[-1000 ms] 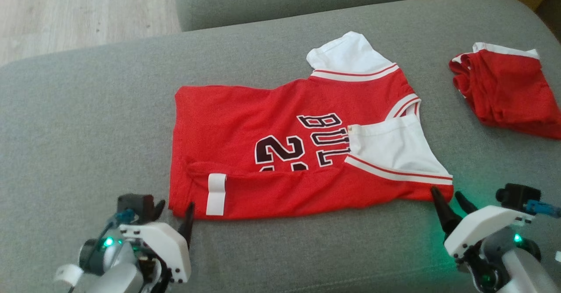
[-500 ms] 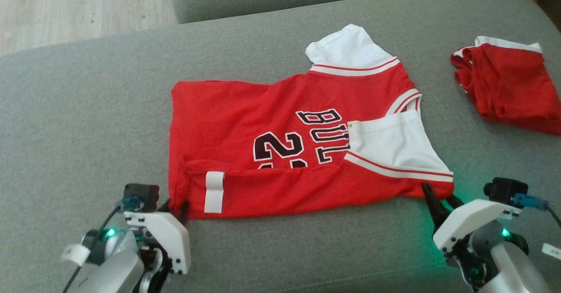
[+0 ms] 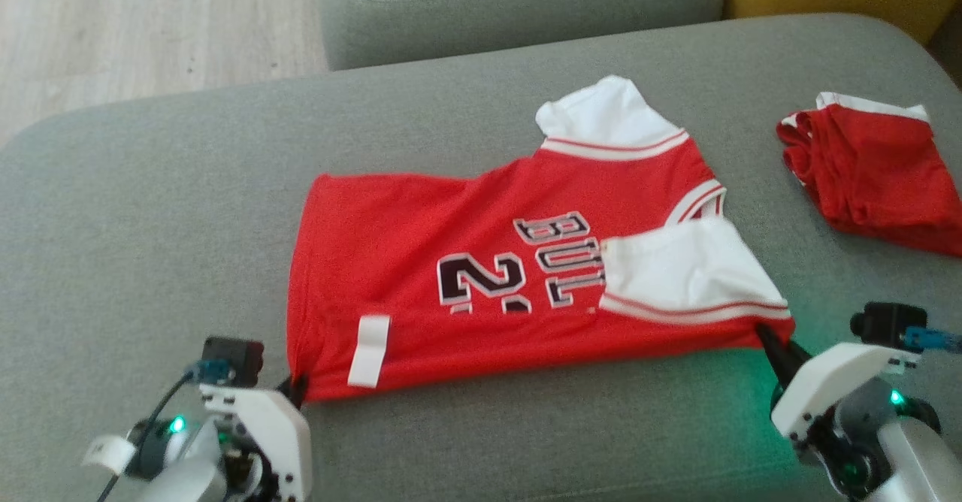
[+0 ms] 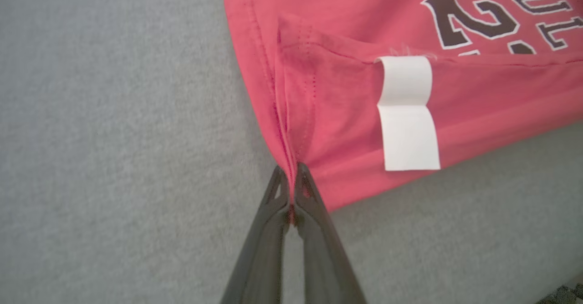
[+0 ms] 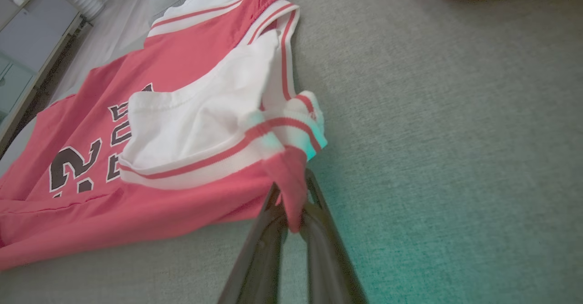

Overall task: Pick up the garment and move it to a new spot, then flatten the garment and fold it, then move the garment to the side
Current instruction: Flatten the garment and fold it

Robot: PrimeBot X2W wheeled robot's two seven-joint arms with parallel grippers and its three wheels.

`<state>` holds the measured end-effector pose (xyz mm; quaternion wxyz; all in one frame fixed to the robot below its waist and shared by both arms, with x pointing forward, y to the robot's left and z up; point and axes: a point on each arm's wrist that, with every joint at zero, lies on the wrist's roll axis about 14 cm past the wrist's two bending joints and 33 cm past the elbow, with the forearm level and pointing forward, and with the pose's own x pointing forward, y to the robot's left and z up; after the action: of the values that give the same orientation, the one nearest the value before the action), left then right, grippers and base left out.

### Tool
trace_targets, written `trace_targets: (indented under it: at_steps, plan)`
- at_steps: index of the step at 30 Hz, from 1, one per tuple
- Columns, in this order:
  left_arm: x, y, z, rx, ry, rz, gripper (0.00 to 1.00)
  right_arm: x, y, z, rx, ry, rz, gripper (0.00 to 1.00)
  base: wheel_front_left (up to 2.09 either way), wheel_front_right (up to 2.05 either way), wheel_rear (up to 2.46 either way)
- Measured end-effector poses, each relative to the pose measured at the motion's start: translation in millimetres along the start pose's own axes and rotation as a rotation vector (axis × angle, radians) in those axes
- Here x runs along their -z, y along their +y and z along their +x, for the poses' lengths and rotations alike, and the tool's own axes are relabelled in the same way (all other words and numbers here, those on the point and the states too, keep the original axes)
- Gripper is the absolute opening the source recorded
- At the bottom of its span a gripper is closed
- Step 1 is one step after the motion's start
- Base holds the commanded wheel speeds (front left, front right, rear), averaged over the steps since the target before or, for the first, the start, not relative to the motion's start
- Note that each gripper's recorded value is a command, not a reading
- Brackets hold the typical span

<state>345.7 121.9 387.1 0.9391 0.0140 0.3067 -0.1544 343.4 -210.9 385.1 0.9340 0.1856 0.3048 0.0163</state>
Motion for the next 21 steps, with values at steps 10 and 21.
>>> trace_targets:
  at_steps: [10, 21]
  plan:
    - [36.6, 5.3, -34.3, -0.039, 0.103, -0.062, 0.0, 38.7, 4.3, -25.0, -0.035, 0.162, -0.007, 0.0, 0.0, 0.0, 0.0]
    - [51.6, 4.8, -42.7, -0.051, 0.159, -0.096, 1.0, 29.9, -3.5, -36.8, -0.002, 0.145, 0.001, 1.0, 0.0, 0.0, 0.0]
